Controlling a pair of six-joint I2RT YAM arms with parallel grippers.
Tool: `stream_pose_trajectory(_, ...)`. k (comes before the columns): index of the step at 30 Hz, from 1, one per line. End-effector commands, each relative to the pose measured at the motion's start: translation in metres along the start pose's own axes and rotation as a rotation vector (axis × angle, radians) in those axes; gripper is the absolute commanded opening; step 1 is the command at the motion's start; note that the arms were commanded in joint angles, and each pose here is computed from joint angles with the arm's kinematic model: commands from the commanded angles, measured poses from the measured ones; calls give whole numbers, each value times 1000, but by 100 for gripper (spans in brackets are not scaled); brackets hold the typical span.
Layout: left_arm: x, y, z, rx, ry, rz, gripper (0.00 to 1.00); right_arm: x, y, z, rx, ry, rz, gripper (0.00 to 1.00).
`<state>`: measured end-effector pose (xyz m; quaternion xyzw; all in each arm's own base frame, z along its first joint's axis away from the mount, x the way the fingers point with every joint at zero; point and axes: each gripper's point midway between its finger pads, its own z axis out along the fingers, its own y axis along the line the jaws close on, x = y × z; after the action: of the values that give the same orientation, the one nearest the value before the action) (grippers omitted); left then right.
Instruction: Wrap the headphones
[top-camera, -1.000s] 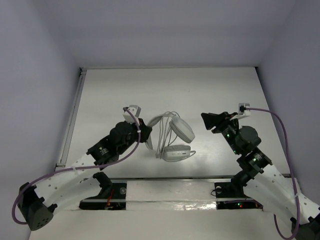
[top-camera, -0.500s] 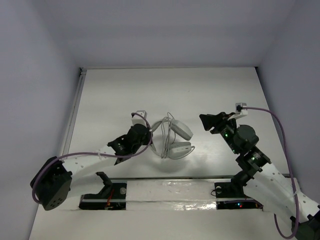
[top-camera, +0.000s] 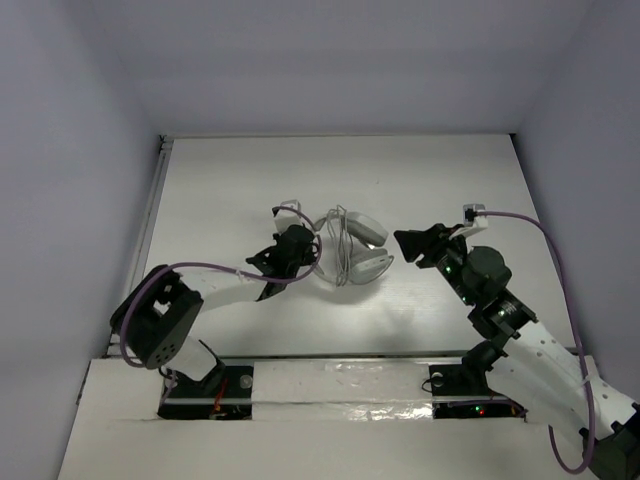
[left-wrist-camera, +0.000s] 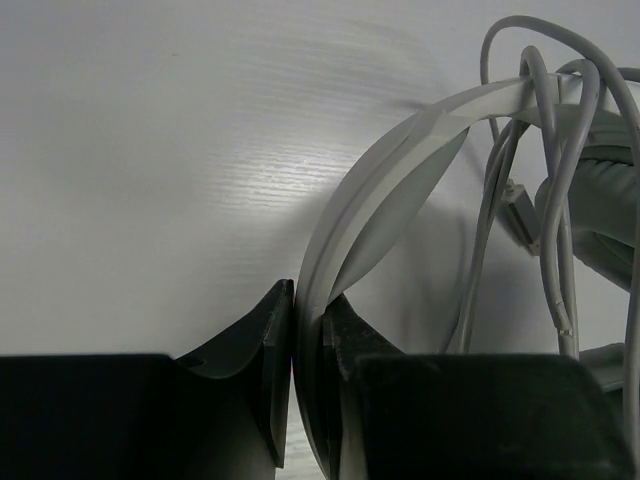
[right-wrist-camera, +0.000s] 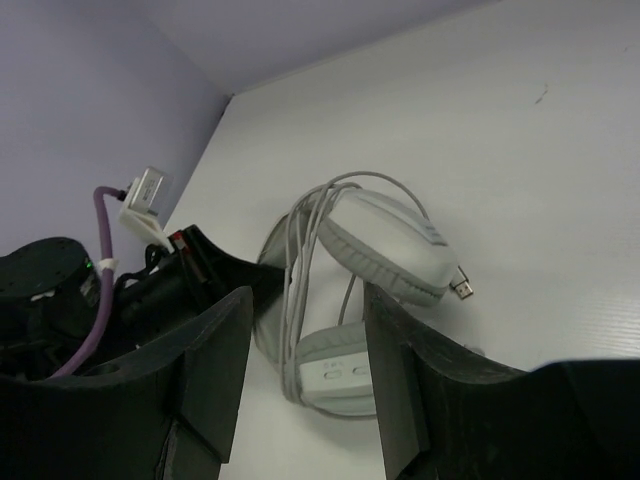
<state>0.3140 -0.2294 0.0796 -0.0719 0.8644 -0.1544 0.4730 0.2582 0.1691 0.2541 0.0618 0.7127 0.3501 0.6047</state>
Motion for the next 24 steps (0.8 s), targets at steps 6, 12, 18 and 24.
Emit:
stream_pose_trajectory(6,-55,-26,44,40,-122,-123,0,-9,6,2,-31,-35,-10,54)
stream_pose_trajectory(12,-56,-18,71,-12,-98,-83,5,-7,5,4,-26,-29,-11,54)
stream_pose_trajectory(18,-57,-14,78,-22,-86,-75,38,-11,4,3,-14,-39,-15,55)
stream_pose_trajectory(24,-83,-13,54,-20,-148,-76,71,-27,9,-2,1,-62,-2,66)
